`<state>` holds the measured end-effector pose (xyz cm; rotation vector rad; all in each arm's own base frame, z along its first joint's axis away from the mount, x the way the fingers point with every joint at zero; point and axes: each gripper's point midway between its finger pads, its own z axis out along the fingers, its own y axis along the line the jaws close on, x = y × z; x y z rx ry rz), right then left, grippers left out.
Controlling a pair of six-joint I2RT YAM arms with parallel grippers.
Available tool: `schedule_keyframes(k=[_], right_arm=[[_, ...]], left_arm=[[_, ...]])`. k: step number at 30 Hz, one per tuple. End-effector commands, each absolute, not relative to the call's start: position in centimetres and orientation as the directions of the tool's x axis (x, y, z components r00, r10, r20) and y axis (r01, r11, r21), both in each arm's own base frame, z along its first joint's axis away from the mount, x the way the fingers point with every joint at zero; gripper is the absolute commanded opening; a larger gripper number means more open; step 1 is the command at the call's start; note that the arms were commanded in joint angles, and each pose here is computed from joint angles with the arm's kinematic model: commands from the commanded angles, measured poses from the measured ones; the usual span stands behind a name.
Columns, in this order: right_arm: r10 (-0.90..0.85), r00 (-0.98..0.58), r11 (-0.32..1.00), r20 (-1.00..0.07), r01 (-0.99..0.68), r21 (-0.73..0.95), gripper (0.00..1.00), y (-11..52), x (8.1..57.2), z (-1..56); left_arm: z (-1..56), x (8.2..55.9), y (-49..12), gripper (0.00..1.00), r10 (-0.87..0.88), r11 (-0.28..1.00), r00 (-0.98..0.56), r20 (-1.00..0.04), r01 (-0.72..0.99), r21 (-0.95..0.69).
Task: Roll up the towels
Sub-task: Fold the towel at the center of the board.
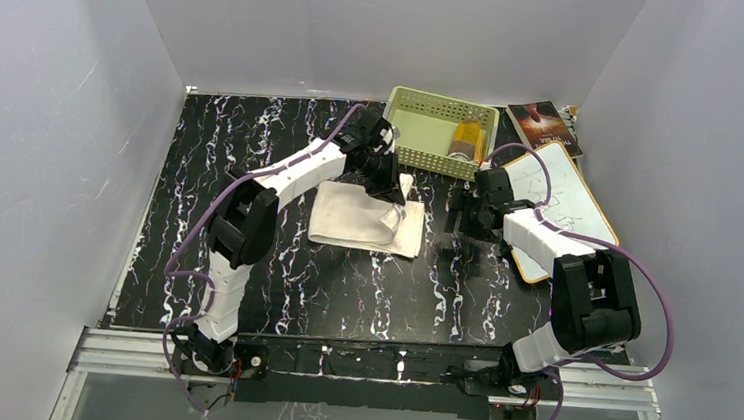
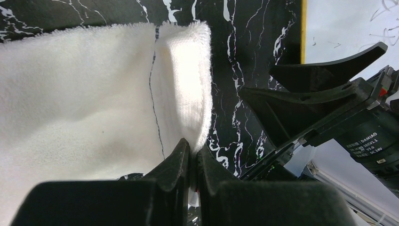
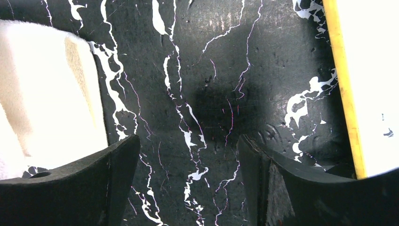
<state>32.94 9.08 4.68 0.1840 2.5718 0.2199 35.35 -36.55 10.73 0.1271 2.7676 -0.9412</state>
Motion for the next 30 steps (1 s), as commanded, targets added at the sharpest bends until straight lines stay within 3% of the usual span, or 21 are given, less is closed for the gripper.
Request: schedule_keyframes(k=[1,5,8,16,24,30], right_arm=[[0.176,-0.804,0.977,-0.568,0.073,0.199,0.75,9.1,33.8,6.1],[0.177,-0.802,0.978,-0.570,0.079,0.193,0.75,8.9,33.8,6.1],[0.176,-0.802,0.978,-0.571,0.078,0.191,0.75,8.9,33.8,6.3],[0.184,-0.802,0.974,-0.569,0.069,0.218,0.75,9.5,34.3,6.5],[0.180,-0.801,0.971,-0.570,0.050,0.235,0.74,10.2,35.3,7.3],[0.179,-0.798,0.971,-0.576,0.050,0.233,0.74,10.1,35.3,7.7]], left_arm=[[10.4,34.0,-37.7,0.00,0.038,0.769,-0.982,-0.184,0.146,-0.622],[13.0,34.5,-38.0,0.00,0.017,0.743,-0.968,-0.249,0.179,-0.645],[15.6,35.9,-34.5,0.00,-0.014,0.784,-0.954,-0.301,0.176,-0.595],[22.8,39.4,-11.5,0.00,-0.301,0.871,-0.837,-0.456,-0.047,-0.488],[18.2,37.0,-4.0,0.04,-0.237,0.941,-0.907,-0.349,-0.125,-0.314],[18.2,36.0,-1.7,0.01,-0.178,0.960,-0.919,-0.353,-0.084,-0.266]])
